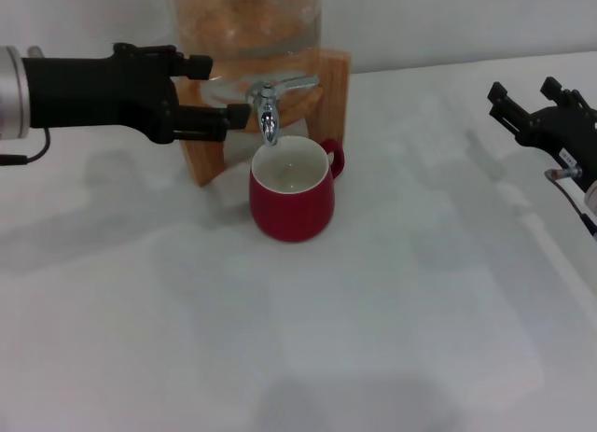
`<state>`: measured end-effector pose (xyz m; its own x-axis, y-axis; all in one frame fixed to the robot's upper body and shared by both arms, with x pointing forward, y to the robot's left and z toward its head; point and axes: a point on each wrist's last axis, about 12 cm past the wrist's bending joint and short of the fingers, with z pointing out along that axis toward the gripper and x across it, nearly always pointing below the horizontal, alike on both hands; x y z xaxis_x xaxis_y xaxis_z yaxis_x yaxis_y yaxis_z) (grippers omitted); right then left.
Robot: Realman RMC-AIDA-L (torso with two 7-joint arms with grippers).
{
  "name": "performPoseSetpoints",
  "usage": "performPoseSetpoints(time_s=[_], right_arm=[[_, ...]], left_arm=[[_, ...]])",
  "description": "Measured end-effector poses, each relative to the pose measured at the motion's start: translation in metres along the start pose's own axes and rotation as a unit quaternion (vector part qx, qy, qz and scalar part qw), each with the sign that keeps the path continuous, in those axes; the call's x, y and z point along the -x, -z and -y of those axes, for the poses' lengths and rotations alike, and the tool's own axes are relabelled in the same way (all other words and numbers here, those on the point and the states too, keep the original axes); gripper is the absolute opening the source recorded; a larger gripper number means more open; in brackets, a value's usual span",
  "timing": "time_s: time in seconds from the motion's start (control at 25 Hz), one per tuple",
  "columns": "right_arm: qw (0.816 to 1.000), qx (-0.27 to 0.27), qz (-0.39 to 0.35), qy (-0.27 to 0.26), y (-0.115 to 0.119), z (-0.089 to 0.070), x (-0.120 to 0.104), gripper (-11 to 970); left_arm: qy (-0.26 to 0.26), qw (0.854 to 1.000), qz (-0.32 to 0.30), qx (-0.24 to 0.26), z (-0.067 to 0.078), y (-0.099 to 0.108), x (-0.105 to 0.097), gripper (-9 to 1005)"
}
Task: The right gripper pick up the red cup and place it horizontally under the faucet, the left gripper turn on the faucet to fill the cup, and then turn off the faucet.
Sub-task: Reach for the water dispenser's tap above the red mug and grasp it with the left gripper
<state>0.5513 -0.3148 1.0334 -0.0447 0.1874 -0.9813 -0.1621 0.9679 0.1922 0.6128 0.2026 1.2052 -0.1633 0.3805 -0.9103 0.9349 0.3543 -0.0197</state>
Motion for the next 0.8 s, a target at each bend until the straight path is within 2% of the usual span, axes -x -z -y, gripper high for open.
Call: performPoseSetpoints(time_s=[0.4, 0.8], right_arm=[[1.0, 0.012, 0.001, 0.004, 0.0021, -0.0033, -0.0011, 858], [1.0, 0.019, -0.005, 0.006, 0.0079, -0.0053, -0.0054, 858]], left_arm=[[0.002, 1.0, -0.002, 0.006, -0.0048, -0.005, 0.0086, 849], [0.015, 1.0, -0.014, 0.018, -0.0081, -0.0085, 0.0025, 850]])
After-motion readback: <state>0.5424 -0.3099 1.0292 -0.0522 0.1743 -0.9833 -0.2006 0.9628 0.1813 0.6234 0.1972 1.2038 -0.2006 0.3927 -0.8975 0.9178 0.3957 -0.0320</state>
